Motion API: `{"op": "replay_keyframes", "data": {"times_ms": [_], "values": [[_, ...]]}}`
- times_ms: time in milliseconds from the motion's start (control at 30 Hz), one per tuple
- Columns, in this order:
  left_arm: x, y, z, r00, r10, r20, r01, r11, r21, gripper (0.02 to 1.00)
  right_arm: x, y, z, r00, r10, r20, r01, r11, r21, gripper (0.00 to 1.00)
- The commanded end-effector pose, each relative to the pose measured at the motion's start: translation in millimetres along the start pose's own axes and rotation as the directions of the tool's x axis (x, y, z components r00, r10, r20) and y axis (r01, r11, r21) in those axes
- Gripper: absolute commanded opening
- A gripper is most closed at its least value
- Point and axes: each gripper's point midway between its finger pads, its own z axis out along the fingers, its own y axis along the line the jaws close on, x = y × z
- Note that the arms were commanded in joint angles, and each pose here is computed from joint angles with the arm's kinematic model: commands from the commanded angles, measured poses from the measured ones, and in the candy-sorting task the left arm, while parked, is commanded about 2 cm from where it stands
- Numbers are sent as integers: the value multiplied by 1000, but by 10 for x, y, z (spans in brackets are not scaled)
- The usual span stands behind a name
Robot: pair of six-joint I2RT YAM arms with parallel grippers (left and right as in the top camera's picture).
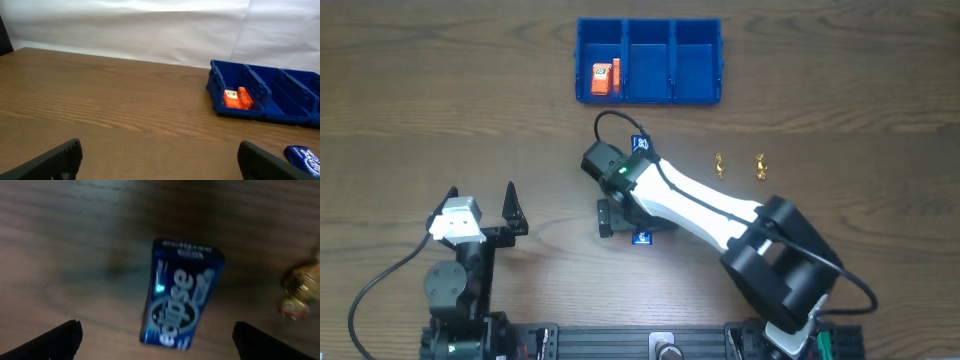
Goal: Sort Candies Into Trays
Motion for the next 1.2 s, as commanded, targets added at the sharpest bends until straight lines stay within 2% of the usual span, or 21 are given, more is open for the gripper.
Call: {"op": "replay_keyframes", "data": {"times_ms": [33,167,233,533,667,700,833,900,933,1000,1100,1200], "values": [[161,0,6,999,13,-51,-12,1000,7,998,-47,-81,177,999,45,-12,-44,998,42,1000],[161,0,6,999,13,-51,-12,1000,7,998,-84,-119,193,998,68,-12,-67,997,43,991],[161,0,6,999,13,-51,-12,1000,7,998,-106,-144,191,996,86,-12,-85,995,42,941],[161,0,6,999,13,-51,-12,1000,7,998,-93,-201,307,994,100,-37,-98,993,71,844],[161,0,6,999,13,-51,-12,1000,7,998,-97,-192,328,994,101,-36,-99,993,71,687],[161,0,6,999,13,-51,-12,1000,7,996,-97,-193,328,994,105,-36,-103,992,71,575],[161,0,6,999,13,-51,-12,1000,7,998,-81,-163,329,994,109,-32,-107,992,71,360],[161,0,6,999,13,-51,-12,1000,7,996,-81,-145,319,994,105,-27,-103,992,66,338],[161,0,6,999,13,-51,-12,1000,7,998,-88,-138,301,994,104,-23,-103,993,62,290],[161,0,6,999,13,-51,-12,1000,7,998,-119,-123,235,995,101,-2,-101,994,52,277],[160,0,6,999,13,-51,-12,1000,7,998,-283,-147,-172,989,93,112,-101,993,64,277],[160,0,6,999,13,-51,-12,1000,7,998,-611,-206,-935,965,63,254,-86,993,82,275]]}}
